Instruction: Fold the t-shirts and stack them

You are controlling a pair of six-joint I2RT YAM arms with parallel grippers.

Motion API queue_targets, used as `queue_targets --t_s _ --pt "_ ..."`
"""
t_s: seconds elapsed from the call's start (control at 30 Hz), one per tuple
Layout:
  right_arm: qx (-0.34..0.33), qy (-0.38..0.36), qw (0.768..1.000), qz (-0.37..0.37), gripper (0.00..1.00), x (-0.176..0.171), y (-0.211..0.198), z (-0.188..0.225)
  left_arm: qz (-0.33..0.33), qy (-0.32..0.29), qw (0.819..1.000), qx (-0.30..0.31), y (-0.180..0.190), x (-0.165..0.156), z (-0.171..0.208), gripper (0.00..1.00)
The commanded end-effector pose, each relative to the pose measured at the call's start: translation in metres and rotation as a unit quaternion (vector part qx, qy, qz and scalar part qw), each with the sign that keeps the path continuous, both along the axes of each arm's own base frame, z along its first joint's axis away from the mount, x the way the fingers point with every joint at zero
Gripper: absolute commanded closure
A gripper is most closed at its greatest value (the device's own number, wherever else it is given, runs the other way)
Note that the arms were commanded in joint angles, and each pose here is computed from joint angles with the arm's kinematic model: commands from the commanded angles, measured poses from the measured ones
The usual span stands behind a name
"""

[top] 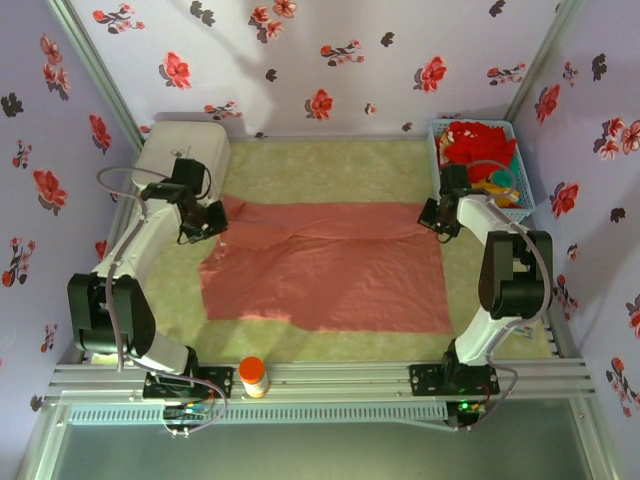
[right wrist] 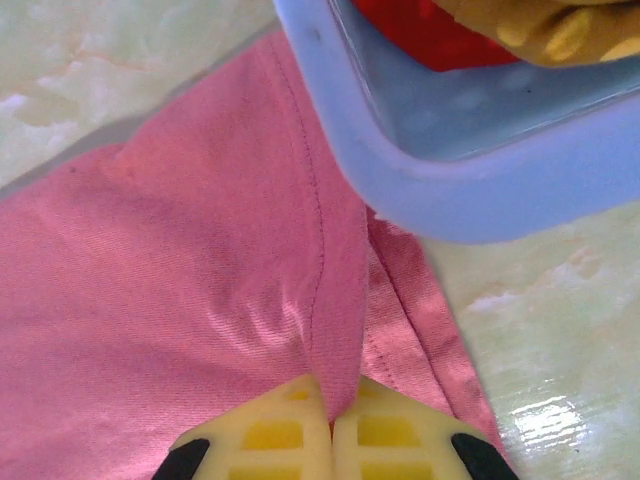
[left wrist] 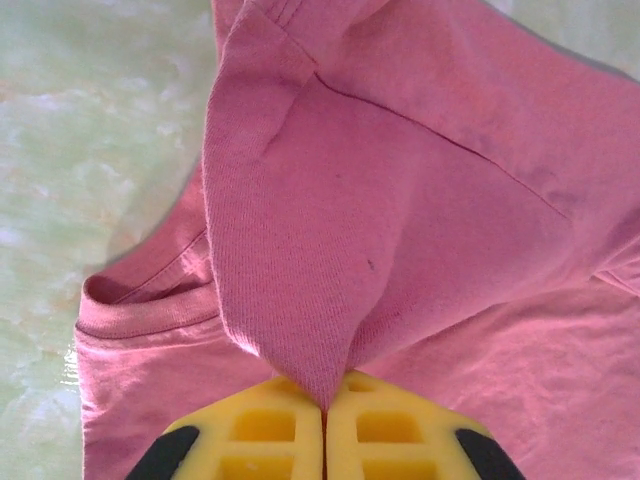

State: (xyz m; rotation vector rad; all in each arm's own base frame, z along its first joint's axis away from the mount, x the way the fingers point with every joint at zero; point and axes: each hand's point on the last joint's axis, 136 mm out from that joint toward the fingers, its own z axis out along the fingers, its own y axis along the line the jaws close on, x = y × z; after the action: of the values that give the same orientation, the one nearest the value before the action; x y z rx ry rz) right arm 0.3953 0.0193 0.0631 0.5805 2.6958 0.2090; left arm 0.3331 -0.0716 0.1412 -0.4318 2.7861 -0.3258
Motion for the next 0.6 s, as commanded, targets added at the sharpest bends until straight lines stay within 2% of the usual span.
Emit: queue_targets --t_s 0.0,0.3,0.43,0.57 --pt "-0.015 0.031 0.999 -0.012 1.0 -0.013 -0.009 -0.013 0.009 0.027 1.0 0.009 0.008 -0.014 -0.009 0.94" --pt "-0.025 0.039 0.999 -0.014 0.99 -0.018 -0.012 -0.017 0.02 0.044 0.999 0.002 0.01 -0.035 -0.023 0.92" --pt "-0.018 0.038 0.999 -0.009 0.87 -0.019 -0.009 -0.017 0.023 0.065 0.998 0.007 0.013 -0.045 -0.038 0.75" --pt "-0.006 0.021 1.0 -0.003 0.69 -0.016 -0.005 -0.006 0.021 0.074 0.997 0.033 0.022 -0.048 -0.041 0.57"
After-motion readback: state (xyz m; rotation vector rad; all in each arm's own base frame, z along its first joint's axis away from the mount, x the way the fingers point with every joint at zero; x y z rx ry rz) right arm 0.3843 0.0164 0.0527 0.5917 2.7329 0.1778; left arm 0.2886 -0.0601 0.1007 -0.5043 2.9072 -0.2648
